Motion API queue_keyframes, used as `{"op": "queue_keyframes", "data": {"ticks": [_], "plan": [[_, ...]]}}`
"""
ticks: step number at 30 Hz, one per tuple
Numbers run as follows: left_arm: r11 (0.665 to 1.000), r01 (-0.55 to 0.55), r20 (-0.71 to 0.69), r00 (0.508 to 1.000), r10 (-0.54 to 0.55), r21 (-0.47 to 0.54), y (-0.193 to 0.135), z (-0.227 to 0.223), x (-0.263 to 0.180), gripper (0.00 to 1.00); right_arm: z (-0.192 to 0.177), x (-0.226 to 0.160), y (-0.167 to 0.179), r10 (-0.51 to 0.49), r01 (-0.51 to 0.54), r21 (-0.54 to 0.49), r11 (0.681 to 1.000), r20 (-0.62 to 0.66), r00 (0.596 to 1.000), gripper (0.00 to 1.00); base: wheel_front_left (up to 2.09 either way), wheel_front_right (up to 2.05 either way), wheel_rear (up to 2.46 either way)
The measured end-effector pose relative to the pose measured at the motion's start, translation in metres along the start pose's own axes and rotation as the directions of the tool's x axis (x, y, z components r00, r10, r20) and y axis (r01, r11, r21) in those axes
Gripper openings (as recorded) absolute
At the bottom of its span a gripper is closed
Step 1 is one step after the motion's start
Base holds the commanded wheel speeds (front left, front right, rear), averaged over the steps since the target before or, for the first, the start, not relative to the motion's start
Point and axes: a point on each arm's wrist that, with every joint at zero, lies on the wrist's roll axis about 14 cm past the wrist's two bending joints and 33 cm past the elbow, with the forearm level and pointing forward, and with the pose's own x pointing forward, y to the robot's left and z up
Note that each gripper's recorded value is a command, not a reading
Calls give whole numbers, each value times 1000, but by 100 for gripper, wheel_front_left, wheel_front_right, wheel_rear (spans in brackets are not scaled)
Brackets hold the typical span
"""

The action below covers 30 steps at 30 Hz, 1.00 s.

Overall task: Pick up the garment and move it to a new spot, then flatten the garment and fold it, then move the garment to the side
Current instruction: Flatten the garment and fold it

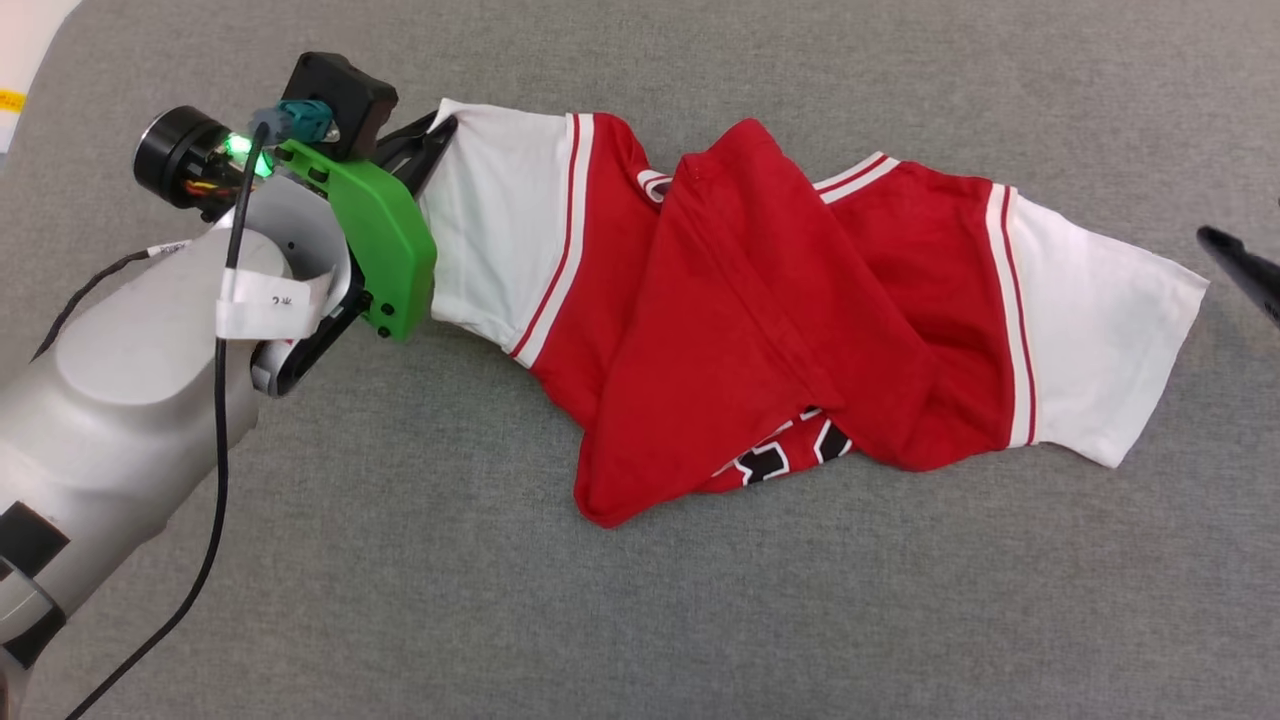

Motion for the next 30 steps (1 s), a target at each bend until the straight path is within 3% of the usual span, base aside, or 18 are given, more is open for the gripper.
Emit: {"op": "queue_keyframes", "data": {"ticks": [7,12,17,23,24,25,26,30], "plan": [[1000,4,-2,1000,-4,-10,-2,-11,6,0,-45,22,1,49,-45,20,999,-300,953,100,0,0,0],[1000,17,-3,1000,-17,-12,-4,-17,17,0,-62,45,5,61,-63,6,998,-366,929,100,0,0,0],[1000,20,-16,1000,-20,-24,-5,-29,26,0,-95,59,14,87,-109,-19,994,-473,877,100,0,0,0],[999,12,-38,999,-14,-34,-2,-43,31,0,-101,68,17,108,-139,-26,990,-490,865,100,0,0,0],[999,14,-38,999,-15,-34,-2,-43,31,0,-100,68,17,107,-139,-31,990,-484,869,84,0,0,0],[999,12,-36,999,-13,-34,-1,-43,31,0,-97,69,16,105,-136,-33,990,-471,876,16,0,0,0],[999,9,-36,999,-11,-32,0,-43,31,0,-96,70,16,106,-137,-33,990,-461,881,0,0,0,0],[1000,0,-22,1000,-1,-23,3,-37,28,0,-84,71,22,112,-138,-37,990,-393,913,0,0,0,0]]}}
